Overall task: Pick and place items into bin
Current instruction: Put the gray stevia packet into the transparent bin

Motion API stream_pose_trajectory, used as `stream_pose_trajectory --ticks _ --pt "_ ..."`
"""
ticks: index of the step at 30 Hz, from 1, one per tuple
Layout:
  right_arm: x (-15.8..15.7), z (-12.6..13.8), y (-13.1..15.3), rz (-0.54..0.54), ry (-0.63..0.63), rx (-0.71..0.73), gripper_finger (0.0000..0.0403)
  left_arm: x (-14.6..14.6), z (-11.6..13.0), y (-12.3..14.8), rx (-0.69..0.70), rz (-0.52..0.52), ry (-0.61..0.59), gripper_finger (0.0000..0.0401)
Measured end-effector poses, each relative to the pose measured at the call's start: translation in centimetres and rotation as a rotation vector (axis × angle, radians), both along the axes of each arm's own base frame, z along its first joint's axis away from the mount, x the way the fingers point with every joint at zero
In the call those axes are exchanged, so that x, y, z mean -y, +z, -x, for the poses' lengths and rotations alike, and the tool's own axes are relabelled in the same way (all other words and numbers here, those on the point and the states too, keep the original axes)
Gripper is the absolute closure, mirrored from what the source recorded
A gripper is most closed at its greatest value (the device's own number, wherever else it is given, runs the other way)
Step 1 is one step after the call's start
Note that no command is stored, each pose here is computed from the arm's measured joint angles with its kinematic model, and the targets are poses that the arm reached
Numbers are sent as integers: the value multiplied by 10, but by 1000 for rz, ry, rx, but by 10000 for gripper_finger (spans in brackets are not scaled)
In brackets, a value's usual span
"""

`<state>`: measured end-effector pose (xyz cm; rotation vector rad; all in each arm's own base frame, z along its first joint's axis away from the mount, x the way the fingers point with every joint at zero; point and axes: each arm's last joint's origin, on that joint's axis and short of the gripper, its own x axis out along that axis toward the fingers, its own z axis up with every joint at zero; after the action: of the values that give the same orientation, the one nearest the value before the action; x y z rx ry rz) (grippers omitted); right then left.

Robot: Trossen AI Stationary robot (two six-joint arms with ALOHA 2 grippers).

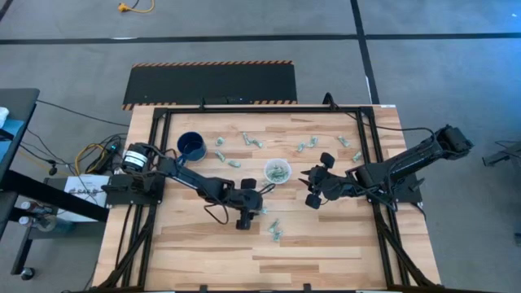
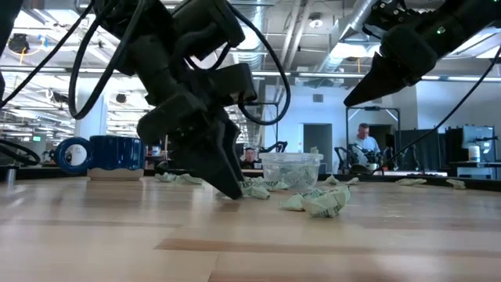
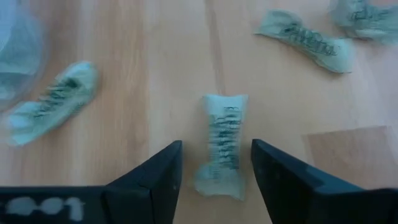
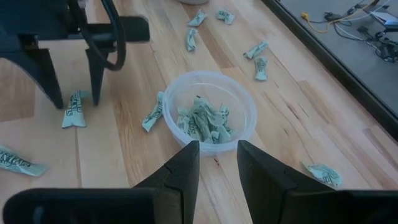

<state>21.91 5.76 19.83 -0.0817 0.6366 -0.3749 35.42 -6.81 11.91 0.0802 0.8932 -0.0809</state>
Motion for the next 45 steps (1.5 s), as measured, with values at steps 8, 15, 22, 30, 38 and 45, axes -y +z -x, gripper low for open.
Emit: stream_pose_trajectory --ticks 8,15,22,30,38,45 --pt "0 0 0 0 0 0 301 0 0 0 3 -20 10 290" --pt "0 0 0 0 0 0 301 -1 -1 1 1 -28 19 356" --pt "0 0 0 0 0 0 301 -1 -17 20 59 -32 16 398" --pt "0 0 0 0 1 0 301 -32 -36 49 22 -61 65 394" --pt "0 0 0 1 1 -3 301 -73 -50 72 64 -60 104 399" --pt "5 6 -14 -34 -55 -18 301 -114 -52 77 111 38 125 399"
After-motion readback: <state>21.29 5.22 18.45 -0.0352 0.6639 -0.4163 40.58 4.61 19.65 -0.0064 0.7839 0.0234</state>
